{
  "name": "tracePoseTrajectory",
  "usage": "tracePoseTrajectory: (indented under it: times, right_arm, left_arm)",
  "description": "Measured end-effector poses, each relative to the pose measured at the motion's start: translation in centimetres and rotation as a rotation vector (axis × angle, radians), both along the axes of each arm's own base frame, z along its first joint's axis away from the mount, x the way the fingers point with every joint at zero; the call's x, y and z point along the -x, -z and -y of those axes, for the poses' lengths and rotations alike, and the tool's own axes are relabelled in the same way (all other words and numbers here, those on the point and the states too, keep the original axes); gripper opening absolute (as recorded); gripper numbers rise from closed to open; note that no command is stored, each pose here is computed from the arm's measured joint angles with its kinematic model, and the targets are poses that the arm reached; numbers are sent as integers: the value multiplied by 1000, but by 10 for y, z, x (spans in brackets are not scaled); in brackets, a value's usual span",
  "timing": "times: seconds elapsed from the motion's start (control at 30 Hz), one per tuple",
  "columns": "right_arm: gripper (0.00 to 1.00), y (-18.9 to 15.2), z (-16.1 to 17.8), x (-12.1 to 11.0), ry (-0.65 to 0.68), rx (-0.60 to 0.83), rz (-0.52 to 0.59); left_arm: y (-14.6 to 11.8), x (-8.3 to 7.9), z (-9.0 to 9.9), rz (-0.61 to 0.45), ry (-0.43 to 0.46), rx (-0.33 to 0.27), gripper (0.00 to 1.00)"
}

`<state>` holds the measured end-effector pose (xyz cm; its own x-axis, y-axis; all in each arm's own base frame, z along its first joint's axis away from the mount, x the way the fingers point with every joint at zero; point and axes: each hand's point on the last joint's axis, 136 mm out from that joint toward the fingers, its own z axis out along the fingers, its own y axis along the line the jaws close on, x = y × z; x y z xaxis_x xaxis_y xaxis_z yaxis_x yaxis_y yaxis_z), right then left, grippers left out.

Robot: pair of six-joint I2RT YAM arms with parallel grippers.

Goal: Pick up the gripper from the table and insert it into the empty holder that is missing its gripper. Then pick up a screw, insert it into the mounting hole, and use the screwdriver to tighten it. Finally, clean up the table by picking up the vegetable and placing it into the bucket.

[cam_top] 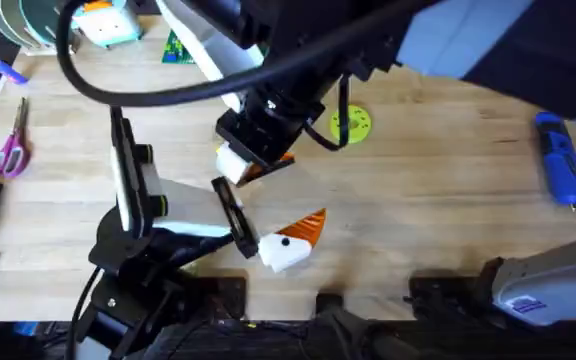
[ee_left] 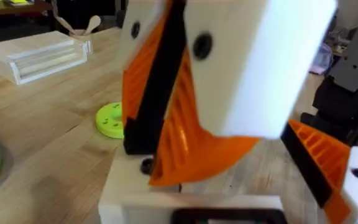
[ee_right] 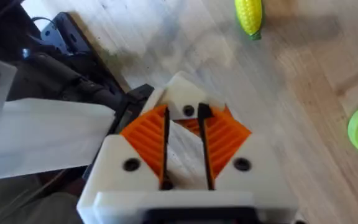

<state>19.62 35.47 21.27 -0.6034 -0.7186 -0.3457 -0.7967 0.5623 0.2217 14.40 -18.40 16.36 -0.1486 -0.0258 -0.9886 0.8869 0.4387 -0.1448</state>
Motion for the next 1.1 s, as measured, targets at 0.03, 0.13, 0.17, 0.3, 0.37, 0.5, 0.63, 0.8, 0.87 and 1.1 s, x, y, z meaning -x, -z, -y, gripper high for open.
tracePoseTrajectory:
  times: [0.03, 0.13, 0.17, 0.3, 0.37, 0.5, 0.63, 0.8, 0.87, 1.1]
  right_arm:
    - [343, 0, 0, 0, 1, -2, -2]
    - [607, -4, 0, -1, 4, -8, 2]
    - [707, -5, 1, -4, 12, -9, 7]
    - [896, -13, 9, -15, 43, -13, 14]
    - [901, -19, 18, -21, 69, -10, 13]
    - [902, -39, 53, -39, 162, 4, 18]
    - [908, -64, 108, -63, 310, 17, 48]
    - [909, -87, 183, -76, 440, 48, 98]
    - [910, -92, 208, -78, 483, 60, 107]
    - [910, -64, 290, -86, 692, 115, 86]
  left_arm:
    - [0, 0, 0, 0, 0, 0, 993]
    - [0, 0, 0, 1, 1, 0, 993]
    - [0, 0, 0, 2, 1, -1, 993]
    - [0, 0, 0, 4, 3, -2, 993]
    - [0, 0, 0, 4, 3, -2, 993]
    - [0, 1, 0, 4, 4, -1, 993]
    - [0, 1, 0, 4, 4, -1, 993]
    - [0, 1, 0, 4, 4, -2, 993]
    - [0, 1, 0, 4, 4, -1, 993]
    - [0, 1, 0, 4, 4, -1, 993]
